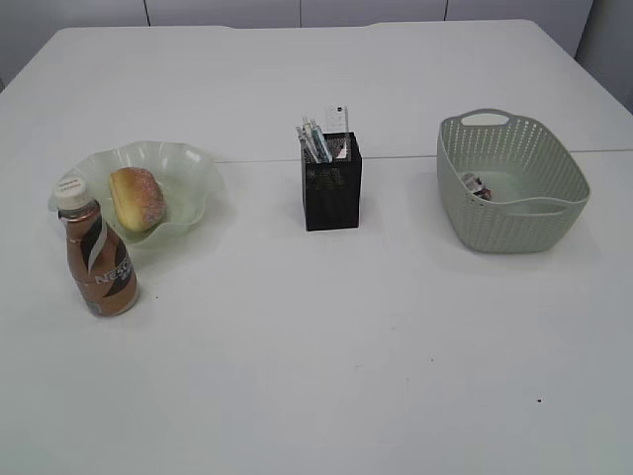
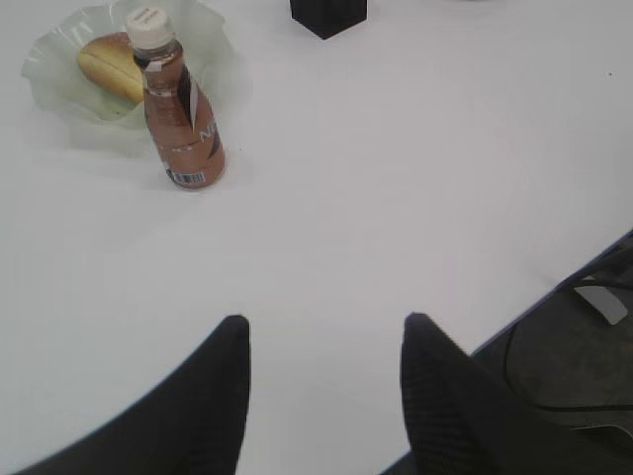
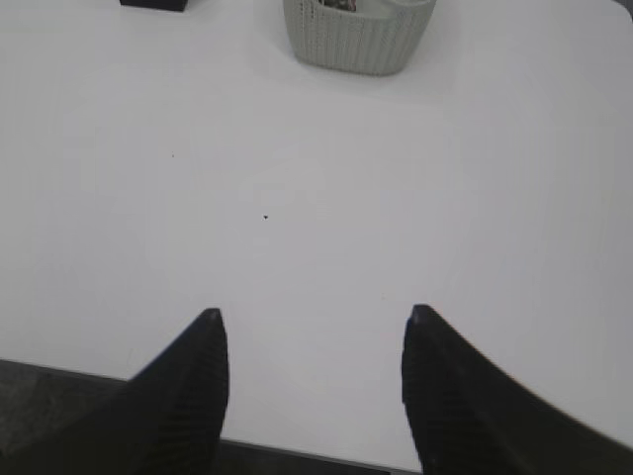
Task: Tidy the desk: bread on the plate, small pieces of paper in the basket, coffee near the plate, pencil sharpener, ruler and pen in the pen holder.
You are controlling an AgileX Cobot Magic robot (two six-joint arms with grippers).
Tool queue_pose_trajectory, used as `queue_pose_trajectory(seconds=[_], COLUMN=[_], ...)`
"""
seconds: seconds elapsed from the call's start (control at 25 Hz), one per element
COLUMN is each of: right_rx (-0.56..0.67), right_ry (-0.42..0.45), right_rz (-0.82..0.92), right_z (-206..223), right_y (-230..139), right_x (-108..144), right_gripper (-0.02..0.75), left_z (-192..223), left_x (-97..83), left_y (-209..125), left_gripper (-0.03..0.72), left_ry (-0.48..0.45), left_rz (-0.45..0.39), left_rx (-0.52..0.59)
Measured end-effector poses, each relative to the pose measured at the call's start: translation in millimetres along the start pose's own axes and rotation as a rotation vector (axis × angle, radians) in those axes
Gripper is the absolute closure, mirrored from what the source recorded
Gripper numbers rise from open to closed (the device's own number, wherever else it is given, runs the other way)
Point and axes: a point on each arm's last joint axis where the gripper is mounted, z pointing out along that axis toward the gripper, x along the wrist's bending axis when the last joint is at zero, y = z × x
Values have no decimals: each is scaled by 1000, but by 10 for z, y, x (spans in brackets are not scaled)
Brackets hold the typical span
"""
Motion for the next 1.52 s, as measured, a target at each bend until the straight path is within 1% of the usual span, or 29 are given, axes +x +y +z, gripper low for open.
queue_pose_trajectory(seconds=[0.08,0.24,0.52,0.88,1.2,1.52], right_rx=[1,-18,-59,-61,-65,-66], right_ry=[0,-5,-16,-17,-11,-5], right_rz=[-1,-2,0,6,30,32], right_z=[22,42,105,105,105,105], right_y=[-6,7,27,29,32,34], right_x=[-1,-7,-20,-22,-16,-11], right_gripper=[297,297,300,301,301,301], left_z=[117,188,199,199,198,198], left_x=[-4,-7,-7,-10,-41,-48], left_y=[-47,-52,-56,-54,-52,-52], left_gripper=[328,328,328,328,328,328], left_ry=[-7,-10,-10,-14,-48,-55], left_rz=[3,2,3,2,-14,-18], left_rx=[13,-7,-8,-9,-11,-12])
